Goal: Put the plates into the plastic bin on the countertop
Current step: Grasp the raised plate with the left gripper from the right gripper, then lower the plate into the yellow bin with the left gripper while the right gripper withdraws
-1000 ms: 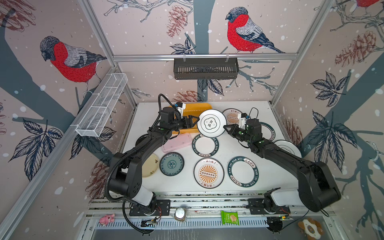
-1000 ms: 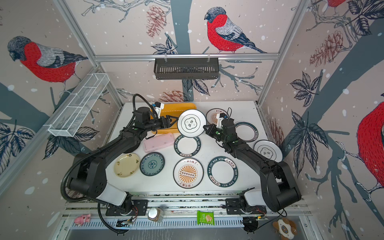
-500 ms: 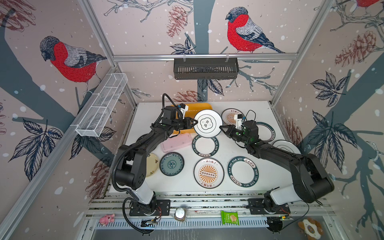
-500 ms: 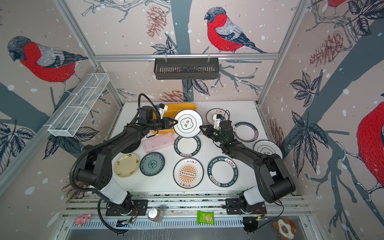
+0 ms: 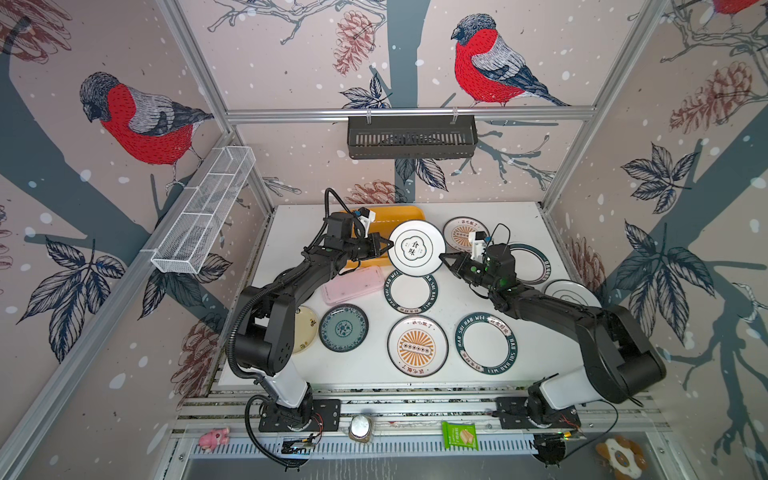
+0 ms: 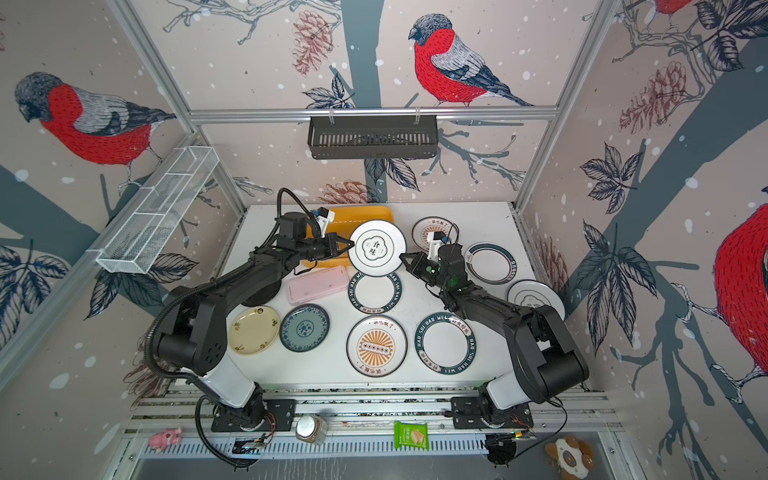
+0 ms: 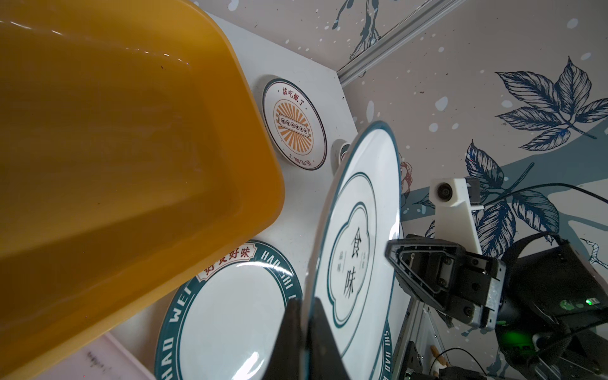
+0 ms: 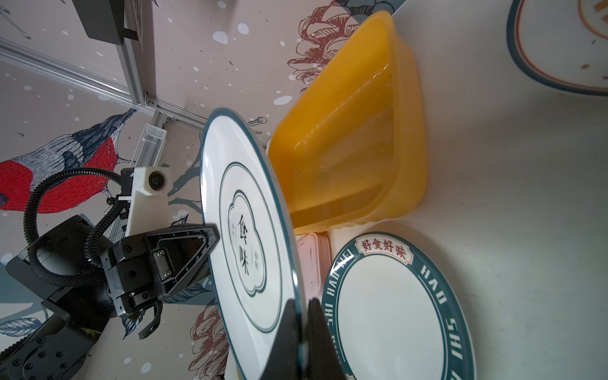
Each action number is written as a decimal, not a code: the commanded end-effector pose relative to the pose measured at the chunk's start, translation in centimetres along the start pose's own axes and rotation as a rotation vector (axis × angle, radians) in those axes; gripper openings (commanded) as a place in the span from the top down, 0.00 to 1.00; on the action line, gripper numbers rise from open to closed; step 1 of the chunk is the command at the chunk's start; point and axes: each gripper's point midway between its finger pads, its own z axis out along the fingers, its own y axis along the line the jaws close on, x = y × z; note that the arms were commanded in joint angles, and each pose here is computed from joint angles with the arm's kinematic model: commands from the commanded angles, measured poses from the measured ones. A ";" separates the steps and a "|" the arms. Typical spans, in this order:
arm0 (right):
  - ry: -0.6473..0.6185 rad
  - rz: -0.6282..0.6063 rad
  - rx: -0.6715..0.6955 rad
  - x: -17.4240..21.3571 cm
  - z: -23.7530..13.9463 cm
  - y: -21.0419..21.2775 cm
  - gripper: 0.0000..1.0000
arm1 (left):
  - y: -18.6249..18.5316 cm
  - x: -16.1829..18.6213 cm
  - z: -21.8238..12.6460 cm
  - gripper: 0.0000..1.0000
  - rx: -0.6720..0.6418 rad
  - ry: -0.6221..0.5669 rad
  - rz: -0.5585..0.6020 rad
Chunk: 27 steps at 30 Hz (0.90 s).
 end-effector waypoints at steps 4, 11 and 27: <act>-0.071 -0.010 -0.084 -2.0 0.3 2.1 0.63 | 0.0 -1.8 0.1 1.00 0.046 -0.030 -0.064; -0.082 -0.079 -0.047 -2.9 -0.3 2.6 0.51 | 2.9 -5.5 -0.5 1.00 -0.019 -0.117 -0.130; -0.290 -0.182 0.017 -4.0 -7.8 5.5 0.37 | 15.1 -9.8 0.0 1.00 -0.257 -0.148 -0.311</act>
